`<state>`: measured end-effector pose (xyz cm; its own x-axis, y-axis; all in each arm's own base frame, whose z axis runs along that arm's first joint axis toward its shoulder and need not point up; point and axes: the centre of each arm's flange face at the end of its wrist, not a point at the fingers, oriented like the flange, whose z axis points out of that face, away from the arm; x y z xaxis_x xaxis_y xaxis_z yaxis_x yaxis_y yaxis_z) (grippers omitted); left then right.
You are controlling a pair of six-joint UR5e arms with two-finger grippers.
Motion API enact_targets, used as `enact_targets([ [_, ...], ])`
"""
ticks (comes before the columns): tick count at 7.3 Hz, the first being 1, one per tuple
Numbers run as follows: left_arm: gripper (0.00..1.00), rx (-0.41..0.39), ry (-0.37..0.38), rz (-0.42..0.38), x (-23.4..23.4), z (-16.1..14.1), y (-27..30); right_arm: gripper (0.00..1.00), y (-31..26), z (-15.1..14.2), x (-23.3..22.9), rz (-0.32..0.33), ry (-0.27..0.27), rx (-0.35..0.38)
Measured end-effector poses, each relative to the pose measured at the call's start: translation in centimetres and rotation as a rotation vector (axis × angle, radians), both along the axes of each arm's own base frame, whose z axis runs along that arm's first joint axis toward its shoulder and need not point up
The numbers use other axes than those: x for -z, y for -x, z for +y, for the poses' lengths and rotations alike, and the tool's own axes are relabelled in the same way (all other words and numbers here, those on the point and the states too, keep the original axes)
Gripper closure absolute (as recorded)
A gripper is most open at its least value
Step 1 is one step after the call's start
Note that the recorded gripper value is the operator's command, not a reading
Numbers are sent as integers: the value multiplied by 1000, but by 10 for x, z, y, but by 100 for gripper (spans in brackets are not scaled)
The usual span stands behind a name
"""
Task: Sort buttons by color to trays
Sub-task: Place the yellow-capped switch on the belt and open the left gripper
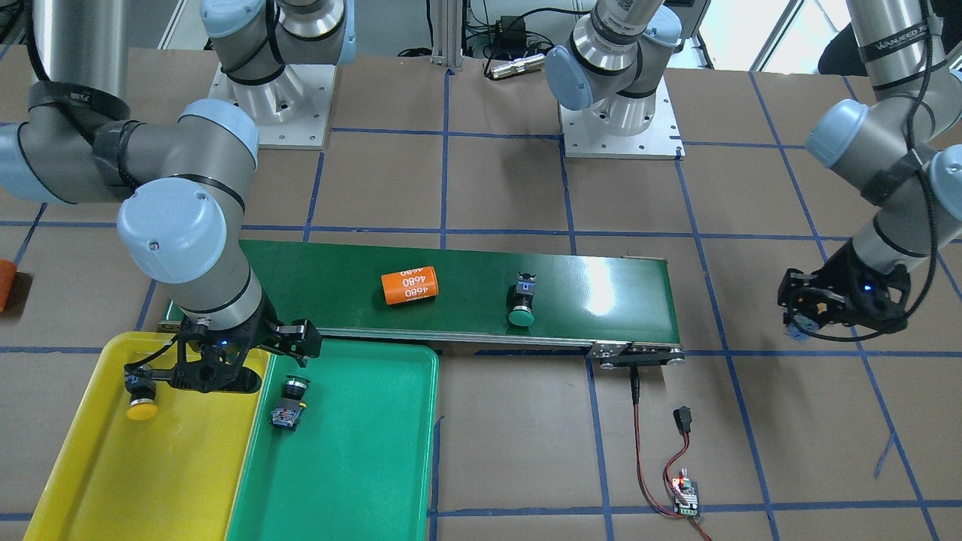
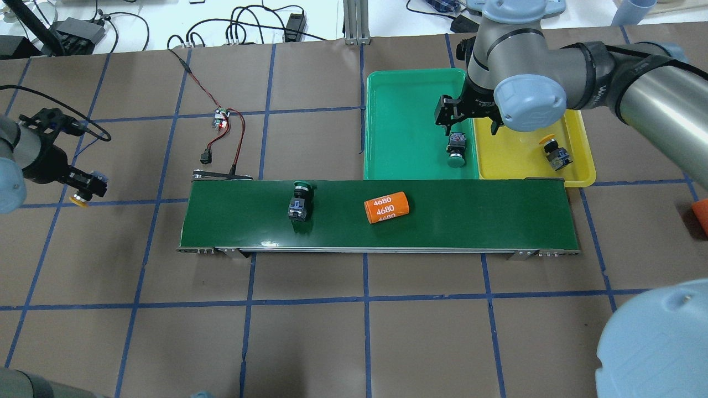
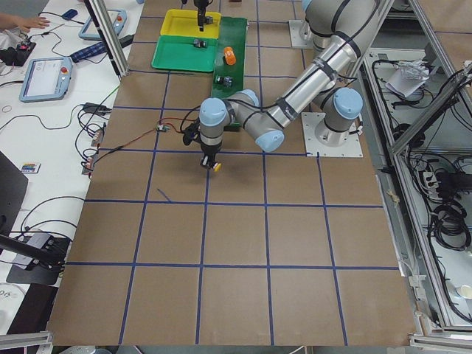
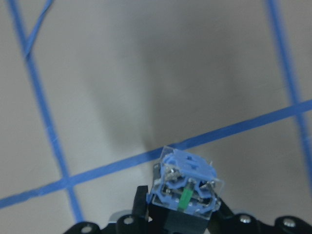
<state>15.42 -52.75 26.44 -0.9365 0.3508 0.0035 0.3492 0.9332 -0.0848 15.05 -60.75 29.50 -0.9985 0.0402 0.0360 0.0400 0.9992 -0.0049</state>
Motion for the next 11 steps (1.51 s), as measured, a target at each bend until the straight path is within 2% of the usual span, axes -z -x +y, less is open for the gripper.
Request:
enact_targets([
  [1, 100, -74, -25, 22, -7, 2, 46, 0, 7, 11, 1, 23, -32, 3],
  [3, 100, -293, -81, 49, -18, 8, 132, 0, 34, 39, 12, 36, -80, 8],
  [4, 100, -396, -108, 55, -20, 12, 174, 0, 51, 47, 16, 29, -93, 5],
  [6, 100, -550, -166, 61, -7, 20, 238, 0, 67, 51, 20, 20, -100, 5],
  [7, 46, -581, -182, 56, 0, 23, 259, 0, 69, 51, 19, 20, -99, 5],
  [8, 0, -585, -191, 48, 5, 25, 271, 0, 69, 51, 18, 20, -96, 4],
  [11, 0, -577, -189, 44, 5, 24, 278, 0, 69, 49, 15, 20, -88, 5],
])
